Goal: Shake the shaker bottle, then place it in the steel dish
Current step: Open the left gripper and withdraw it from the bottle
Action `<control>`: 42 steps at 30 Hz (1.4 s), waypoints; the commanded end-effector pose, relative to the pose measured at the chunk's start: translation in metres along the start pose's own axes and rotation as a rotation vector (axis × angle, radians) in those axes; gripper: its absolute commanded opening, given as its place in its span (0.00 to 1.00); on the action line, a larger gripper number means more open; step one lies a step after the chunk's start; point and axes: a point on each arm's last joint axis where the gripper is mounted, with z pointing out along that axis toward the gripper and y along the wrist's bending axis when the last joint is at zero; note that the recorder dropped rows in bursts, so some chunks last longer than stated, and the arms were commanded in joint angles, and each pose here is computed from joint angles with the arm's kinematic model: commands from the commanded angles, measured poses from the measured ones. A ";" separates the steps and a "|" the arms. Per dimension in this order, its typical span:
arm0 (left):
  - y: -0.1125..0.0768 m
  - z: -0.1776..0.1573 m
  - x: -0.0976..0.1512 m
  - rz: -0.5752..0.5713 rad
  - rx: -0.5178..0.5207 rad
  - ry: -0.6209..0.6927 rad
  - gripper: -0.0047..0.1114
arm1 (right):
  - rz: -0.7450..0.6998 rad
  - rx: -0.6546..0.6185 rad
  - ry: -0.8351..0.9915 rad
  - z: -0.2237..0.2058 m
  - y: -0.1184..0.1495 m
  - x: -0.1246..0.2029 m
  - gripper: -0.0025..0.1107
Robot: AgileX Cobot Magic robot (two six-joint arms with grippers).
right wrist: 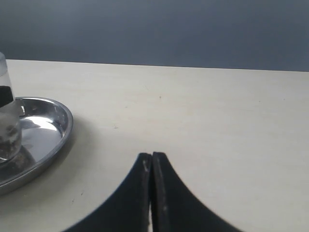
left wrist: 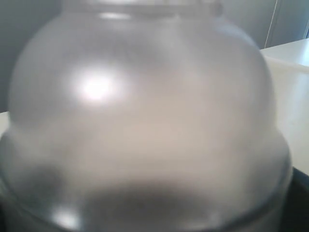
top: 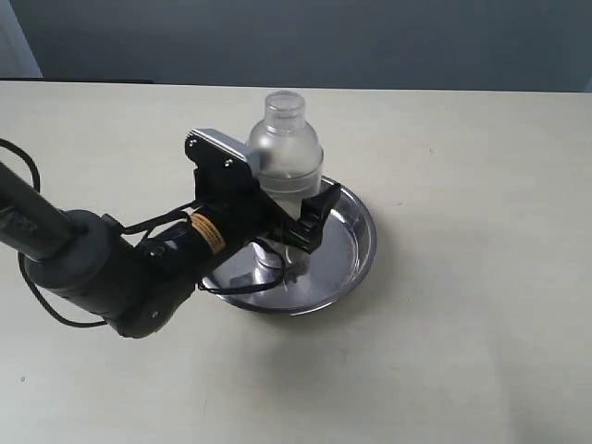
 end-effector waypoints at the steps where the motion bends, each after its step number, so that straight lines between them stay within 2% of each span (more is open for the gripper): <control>1: 0.003 0.001 -0.005 0.005 -0.003 -0.040 0.95 | -0.002 -0.003 -0.016 0.000 0.000 -0.001 0.02; 3: 0.004 -0.001 -0.005 0.001 -0.013 -0.041 0.95 | -0.002 -0.003 -0.016 0.000 0.000 -0.001 0.02; 6: 0.011 -0.011 0.003 0.004 -0.096 -0.002 0.95 | -0.002 -0.003 -0.016 0.000 0.000 -0.001 0.02; 9: 0.015 -0.015 -0.002 0.009 -0.135 -0.014 0.95 | -0.002 -0.003 -0.016 0.000 0.000 -0.001 0.02; 16: 0.013 -0.018 -0.025 0.005 -0.128 -0.081 0.95 | -0.002 -0.003 -0.016 0.000 0.000 -0.001 0.02; 33: 0.008 -0.024 -0.058 0.037 -0.096 -0.181 0.94 | -0.002 -0.003 -0.016 0.000 0.000 -0.001 0.02; 42: 0.007 -0.042 -0.091 0.122 -0.120 -0.270 0.94 | -0.002 -0.003 -0.016 0.000 0.000 -0.001 0.02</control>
